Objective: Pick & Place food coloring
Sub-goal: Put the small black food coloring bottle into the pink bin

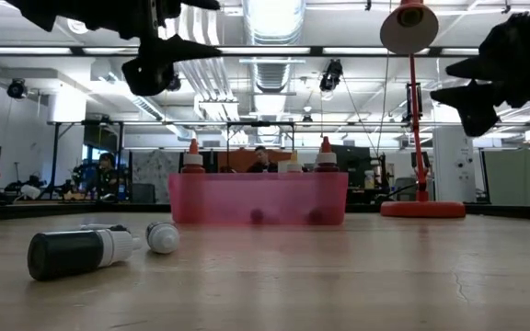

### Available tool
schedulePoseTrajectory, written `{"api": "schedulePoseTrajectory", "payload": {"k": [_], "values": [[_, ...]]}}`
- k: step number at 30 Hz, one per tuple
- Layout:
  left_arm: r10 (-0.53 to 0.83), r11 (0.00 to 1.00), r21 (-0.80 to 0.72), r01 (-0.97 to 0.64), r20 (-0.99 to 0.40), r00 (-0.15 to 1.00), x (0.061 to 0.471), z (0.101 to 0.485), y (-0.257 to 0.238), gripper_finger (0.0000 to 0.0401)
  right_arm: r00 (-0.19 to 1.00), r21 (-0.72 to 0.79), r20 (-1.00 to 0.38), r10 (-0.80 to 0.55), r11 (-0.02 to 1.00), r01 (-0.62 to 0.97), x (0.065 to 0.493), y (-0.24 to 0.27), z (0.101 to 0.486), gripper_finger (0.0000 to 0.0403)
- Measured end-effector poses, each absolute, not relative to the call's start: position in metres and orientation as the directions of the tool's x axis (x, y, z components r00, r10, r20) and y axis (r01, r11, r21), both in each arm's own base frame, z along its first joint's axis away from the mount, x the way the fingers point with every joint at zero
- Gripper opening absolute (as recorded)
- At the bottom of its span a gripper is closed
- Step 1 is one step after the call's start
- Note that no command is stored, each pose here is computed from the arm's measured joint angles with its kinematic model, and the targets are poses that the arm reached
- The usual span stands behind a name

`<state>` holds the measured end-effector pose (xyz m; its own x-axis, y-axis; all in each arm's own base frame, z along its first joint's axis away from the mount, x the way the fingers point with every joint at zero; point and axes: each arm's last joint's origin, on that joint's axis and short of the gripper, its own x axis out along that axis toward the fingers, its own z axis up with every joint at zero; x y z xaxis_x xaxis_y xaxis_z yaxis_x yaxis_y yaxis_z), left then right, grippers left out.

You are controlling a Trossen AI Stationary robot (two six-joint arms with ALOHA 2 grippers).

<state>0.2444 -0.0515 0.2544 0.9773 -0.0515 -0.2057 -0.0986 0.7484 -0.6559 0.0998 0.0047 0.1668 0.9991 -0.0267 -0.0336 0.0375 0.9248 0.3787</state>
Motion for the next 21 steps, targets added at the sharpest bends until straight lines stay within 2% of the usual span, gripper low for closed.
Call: {"api": "schedulePoseTrajectory", "payload": {"k": [2, 5, 7, 12, 16, 21], "values": [[-0.112, 0.719, -0.691, -0.074, -0.221, 0.969, 0.243, 0.253, -0.057, 0.0199, 0.999, 0.379, -0.032, -0.027, 0.925, 0.037, 0.100, 0.005, 0.167, 0.0201], [-0.171, 0.627, -0.769, -0.127, -0.295, 0.940, 0.240, 0.246, -0.061, 0.0199, 0.998, 0.378, -0.048, -0.027, 0.925, 0.043, 0.101, 0.005, 0.166, 0.0201], [-0.198, 0.601, -0.787, -0.140, -0.315, 0.928, 0.240, 0.244, -0.061, 0.0199, 0.999, 0.378, -0.047, -0.027, 0.925, 0.043, 0.101, 0.005, 0.166, 0.0201], [-0.139, 0.606, -0.784, -0.132, -0.268, 0.953, 0.243, 0.249, -0.056, 0.0199, 0.999, 0.378, -0.046, -0.027, 0.925, 0.043, 0.101, 0.005, 0.166, 0.0201], [-0.100, 0.485, -0.857, -0.175, -0.253, 0.962, 0.244, 0.252, -0.055, 0.0199, 0.999, 0.378, -0.047, -0.027, 0.925, 0.043, 0.101, 0.005, 0.166, 0.0201], [-0.103, 0.469, -0.864, -0.184, -0.260, 0.960, 0.244, 0.251, -0.058, 0.0198, 0.999, 0.378, -0.047, -0.027, 0.925, 0.043, 0.101, 0.005, 0.166, 0.0201]]}}
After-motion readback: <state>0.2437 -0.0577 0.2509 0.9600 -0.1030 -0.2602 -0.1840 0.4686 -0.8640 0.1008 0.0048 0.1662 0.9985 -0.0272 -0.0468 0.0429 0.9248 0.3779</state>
